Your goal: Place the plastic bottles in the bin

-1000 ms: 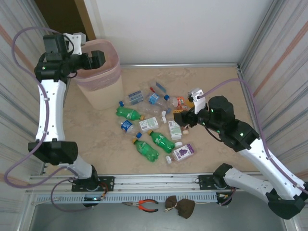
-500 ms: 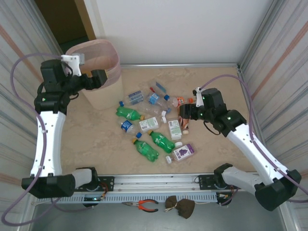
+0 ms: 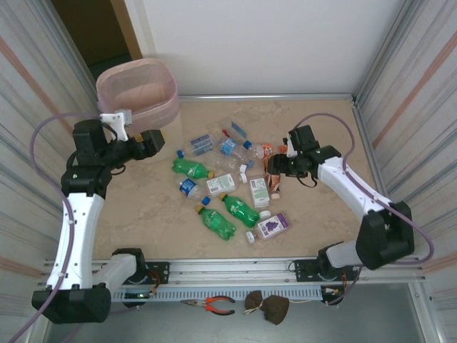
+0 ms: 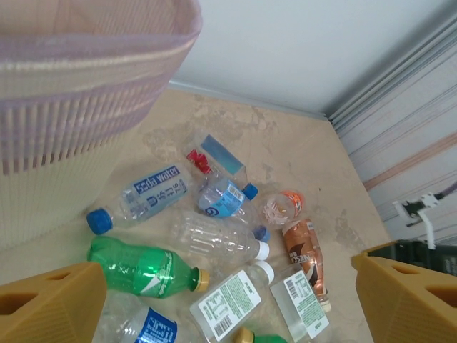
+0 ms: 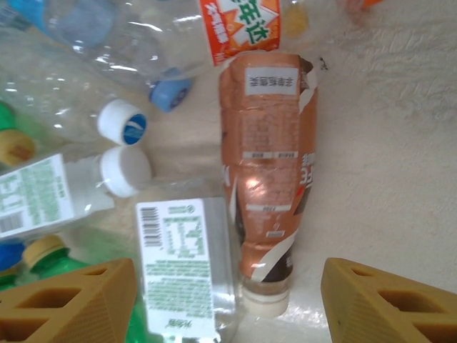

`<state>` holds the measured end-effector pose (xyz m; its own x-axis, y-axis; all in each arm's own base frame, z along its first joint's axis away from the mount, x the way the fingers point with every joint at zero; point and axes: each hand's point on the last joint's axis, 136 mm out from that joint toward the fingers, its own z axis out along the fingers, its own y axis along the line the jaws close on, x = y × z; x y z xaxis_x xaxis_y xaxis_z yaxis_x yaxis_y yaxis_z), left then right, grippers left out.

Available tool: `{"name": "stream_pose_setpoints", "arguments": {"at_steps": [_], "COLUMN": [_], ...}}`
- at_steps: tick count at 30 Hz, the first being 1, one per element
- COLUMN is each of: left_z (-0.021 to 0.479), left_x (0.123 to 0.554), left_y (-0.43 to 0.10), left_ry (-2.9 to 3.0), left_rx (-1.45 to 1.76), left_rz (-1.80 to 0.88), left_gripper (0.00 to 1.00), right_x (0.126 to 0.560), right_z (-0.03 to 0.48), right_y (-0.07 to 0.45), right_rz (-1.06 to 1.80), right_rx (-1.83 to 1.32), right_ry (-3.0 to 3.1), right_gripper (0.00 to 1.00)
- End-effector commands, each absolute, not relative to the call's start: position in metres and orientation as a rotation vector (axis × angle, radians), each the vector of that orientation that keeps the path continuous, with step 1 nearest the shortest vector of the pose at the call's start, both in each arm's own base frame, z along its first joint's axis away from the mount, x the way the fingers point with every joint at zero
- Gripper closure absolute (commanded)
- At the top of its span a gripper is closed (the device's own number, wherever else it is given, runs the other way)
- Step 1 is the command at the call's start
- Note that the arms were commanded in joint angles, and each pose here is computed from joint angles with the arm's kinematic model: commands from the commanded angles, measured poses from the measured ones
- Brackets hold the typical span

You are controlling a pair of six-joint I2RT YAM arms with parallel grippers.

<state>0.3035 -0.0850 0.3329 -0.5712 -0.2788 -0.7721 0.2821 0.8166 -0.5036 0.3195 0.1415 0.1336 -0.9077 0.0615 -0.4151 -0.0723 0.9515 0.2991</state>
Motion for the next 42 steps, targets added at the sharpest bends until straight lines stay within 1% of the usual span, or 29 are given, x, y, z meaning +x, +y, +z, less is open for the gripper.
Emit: {"name": "stream_pose_setpoints", "arguments": {"at_steps": [1, 10, 18, 22, 29, 35, 42], "left_z": [0.328, 0.319, 0.319, 0.319, 0.317, 0.317, 0.322], "left_x": [0.295, 0.288, 0.283, 0.283, 0.283, 0.284, 0.286], "left_y": [-0.09, -0.098, -0.104, -0.107, -0.11, -0.113, -0.119], "left_ry": [2.058, 2.08, 2.081, 2.078, 2.091, 2.095, 2.075], "left_rx": [-0.045, -0.045, -0.038, -0.039, -0.045, -0.04, -0.027], "left_rz": [-0.804, -0.826, -0.841, -0.855, -0.868, -0.872, -0.903], "left_gripper": [0.1, 0.1, 0.1, 0.11, 0.11, 0.11, 0.11], "right_x": [0.339, 0.369, 0.39, 0.395, 0.396, 0.395, 0.396], "right_z": [0.139, 0.105, 0.075, 0.058, 0.043, 0.038, 0.047], "right_y": [0.145, 0.145, 0.152, 0.155, 0.151, 0.148, 0.147], "right_rz": [0.447, 0.415, 0.411, 0.409, 0.377, 0.354, 0.351], "right_rx": [-0.08, -0.141, -0.164, -0.181, -0.184, -0.181, -0.173], "right_ry": [2.652, 2.732, 2.784, 2.817, 2.851, 2.865, 2.848], "right_gripper": [0.29, 0.23, 0.23, 0.25, 0.28, 0.31, 0.38]}}
